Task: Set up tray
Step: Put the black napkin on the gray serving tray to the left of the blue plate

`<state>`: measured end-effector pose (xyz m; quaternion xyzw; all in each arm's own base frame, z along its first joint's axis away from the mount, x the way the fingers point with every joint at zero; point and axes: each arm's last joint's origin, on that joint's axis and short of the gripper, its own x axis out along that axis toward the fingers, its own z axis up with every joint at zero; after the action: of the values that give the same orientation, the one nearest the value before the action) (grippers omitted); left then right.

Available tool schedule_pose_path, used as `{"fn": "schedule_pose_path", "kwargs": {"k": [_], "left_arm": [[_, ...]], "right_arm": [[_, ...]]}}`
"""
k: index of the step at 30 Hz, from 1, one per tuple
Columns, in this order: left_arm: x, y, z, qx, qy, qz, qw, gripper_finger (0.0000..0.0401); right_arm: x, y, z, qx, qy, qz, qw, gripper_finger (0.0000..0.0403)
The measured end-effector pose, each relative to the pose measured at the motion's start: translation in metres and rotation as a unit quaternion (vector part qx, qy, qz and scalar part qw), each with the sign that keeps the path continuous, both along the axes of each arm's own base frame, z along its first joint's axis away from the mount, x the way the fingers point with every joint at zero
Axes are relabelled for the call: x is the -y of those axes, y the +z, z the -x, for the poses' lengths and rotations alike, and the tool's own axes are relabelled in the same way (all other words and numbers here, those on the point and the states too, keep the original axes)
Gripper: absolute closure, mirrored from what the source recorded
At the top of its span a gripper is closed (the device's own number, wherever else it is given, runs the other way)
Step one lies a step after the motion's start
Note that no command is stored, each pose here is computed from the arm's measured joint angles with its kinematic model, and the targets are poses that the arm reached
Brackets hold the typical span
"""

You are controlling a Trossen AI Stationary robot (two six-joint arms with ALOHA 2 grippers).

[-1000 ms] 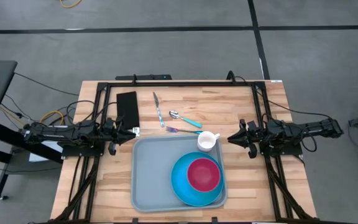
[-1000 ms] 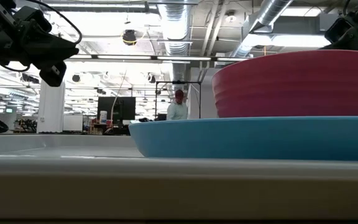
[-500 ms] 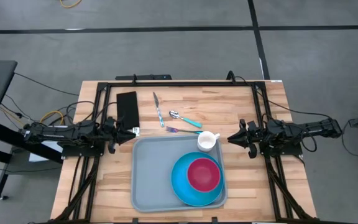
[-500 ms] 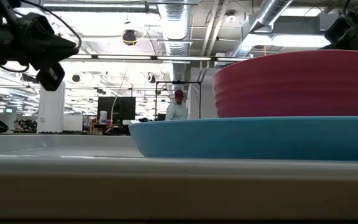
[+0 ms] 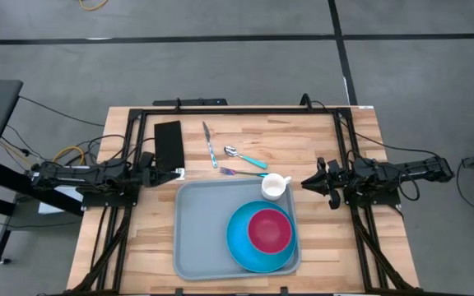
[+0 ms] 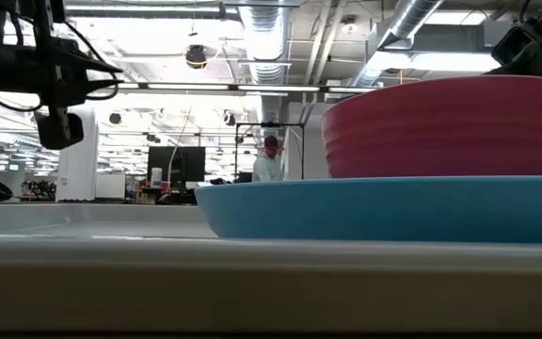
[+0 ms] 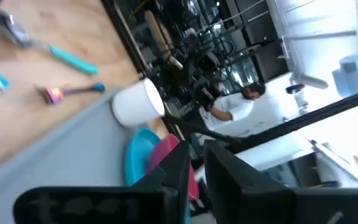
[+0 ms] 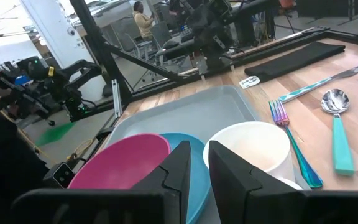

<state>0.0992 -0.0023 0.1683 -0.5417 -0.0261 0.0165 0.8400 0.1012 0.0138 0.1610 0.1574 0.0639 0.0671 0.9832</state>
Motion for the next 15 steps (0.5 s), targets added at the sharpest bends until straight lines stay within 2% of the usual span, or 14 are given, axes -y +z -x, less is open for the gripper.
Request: {"fn": "schedule_pose_path", "kwargs": {"k": [2, 4, 6, 9, 10, 12, 15], "left_arm": [[-0.001, 0.001, 0.000, 0.008, 0.010, 0.022, 1.000, 0.0365], [-0.002, 0.009, 0.001, 0.038, 0.020, 0.021, 0.999, 0.0365], [-0.003, 0.024, 0.003, 0.054, 0.020, -0.032, 0.998, 0.0365], [-0.004, 0.060, 0.005, 0.062, 0.045, -0.128, 0.989, 0.0365], [-0.005, 0.070, 0.004, 0.041, 0.056, -0.153, 0.986, 0.0364], [-0.008, 0.082, -0.004, -0.041, 0.068, -0.196, 0.978, 0.0360], [-0.012, 0.095, -0.023, -0.183, 0.070, -0.233, 0.953, 0.0348]], "right_arm": [[0.000, 0.000, 0.000, 0.000, 0.000, 0.000, 1.000, 0.0352], [0.000, 0.000, 0.000, 0.000, 0.000, 0.000, 1.000, 0.0352], [0.000, 0.000, 0.000, 0.000, 0.000, 0.000, 1.000, 0.0352], [0.000, 0.000, 0.000, 0.000, 0.000, 0.000, 1.000, 0.0352], [0.000, 0.000, 0.000, 0.000, 0.000, 0.000, 1.000, 0.0352], [0.000, 0.000, 0.000, 0.000, 0.000, 0.000, 1.000, 0.0352], [0.000, 0.000, 0.000, 0.000, 0.000, 0.000, 1.000, 0.0352]]}}
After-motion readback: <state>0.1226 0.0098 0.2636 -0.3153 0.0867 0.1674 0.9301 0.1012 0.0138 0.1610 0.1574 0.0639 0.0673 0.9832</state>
